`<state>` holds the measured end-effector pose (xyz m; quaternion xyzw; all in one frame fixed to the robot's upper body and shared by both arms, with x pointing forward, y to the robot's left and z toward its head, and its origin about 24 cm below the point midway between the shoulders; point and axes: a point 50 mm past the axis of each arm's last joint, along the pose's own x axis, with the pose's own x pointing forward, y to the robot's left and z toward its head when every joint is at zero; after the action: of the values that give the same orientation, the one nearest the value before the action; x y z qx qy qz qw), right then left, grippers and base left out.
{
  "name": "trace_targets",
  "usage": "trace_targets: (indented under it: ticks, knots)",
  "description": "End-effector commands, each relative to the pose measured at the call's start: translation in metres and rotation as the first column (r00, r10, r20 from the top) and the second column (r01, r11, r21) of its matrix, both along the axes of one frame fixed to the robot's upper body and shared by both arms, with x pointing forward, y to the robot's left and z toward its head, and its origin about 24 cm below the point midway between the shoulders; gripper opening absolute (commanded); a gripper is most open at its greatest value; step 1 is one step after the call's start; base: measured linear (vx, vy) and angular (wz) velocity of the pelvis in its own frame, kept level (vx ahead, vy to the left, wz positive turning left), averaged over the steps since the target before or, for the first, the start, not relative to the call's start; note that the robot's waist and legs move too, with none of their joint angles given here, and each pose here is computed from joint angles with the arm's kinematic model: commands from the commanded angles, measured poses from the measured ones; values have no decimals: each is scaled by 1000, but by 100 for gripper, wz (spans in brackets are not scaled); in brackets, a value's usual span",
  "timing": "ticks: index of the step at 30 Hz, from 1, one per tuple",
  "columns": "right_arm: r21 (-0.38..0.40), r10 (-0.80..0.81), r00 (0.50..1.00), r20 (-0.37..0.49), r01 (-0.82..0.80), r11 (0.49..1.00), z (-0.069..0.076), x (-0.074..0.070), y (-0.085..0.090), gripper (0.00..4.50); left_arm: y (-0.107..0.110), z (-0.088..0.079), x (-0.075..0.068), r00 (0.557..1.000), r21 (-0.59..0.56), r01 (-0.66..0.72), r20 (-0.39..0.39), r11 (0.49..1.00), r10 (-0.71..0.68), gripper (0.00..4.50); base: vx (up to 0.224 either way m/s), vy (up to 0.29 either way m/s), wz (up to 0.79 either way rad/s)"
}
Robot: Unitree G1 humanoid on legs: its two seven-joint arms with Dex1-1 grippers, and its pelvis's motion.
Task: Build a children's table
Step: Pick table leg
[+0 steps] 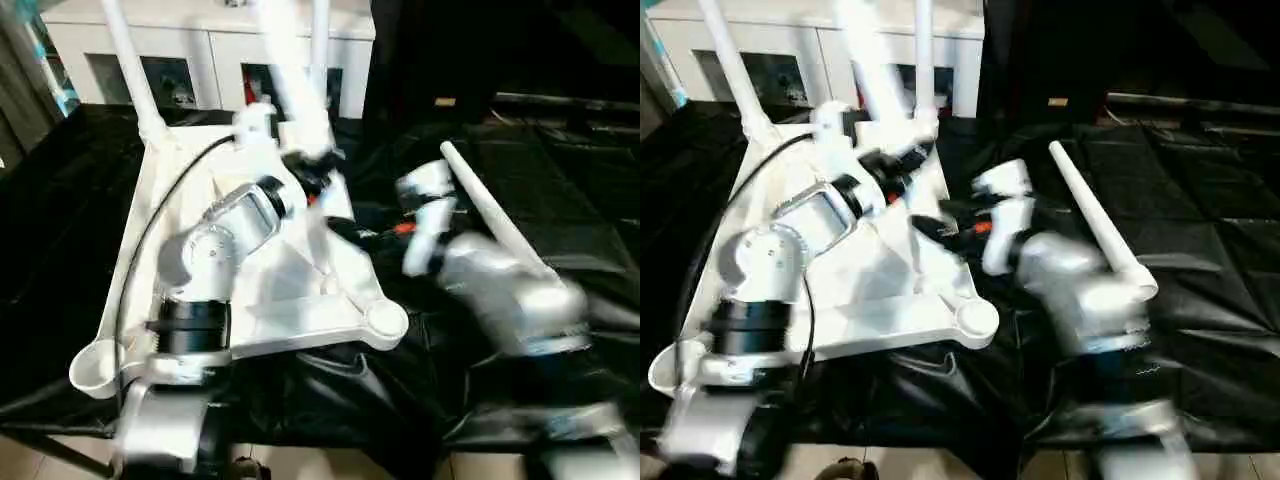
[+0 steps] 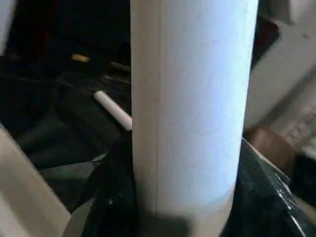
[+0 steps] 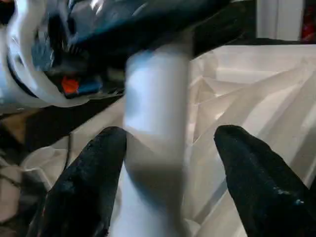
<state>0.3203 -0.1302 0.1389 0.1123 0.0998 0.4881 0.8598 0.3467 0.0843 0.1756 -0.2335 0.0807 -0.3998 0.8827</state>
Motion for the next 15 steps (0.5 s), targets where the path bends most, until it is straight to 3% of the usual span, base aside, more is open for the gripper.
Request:
trace_targets:
  ticks: [1,4,8,15]
  knots:
    - [-4,20,999,-26,-20,1000,5,1,-13,308,-7,16,-6,992,-28,121,51,992,-119,186,0,0,0]
    - [-31,117,991,-58,-119,992,10,-5,-22,308,-6,31,-11,973,-87,218,91,972,-211,186,0,0,0]
    - [-24,171,981,-87,-174,984,12,-7,-20,308,-8,43,-15,956,-148,279,136,949,-259,186,0,0,0]
    - [18,215,971,-100,-215,977,16,-8,-10,308,-12,42,-15,953,-104,279,148,955,-262,186,0,0,0]
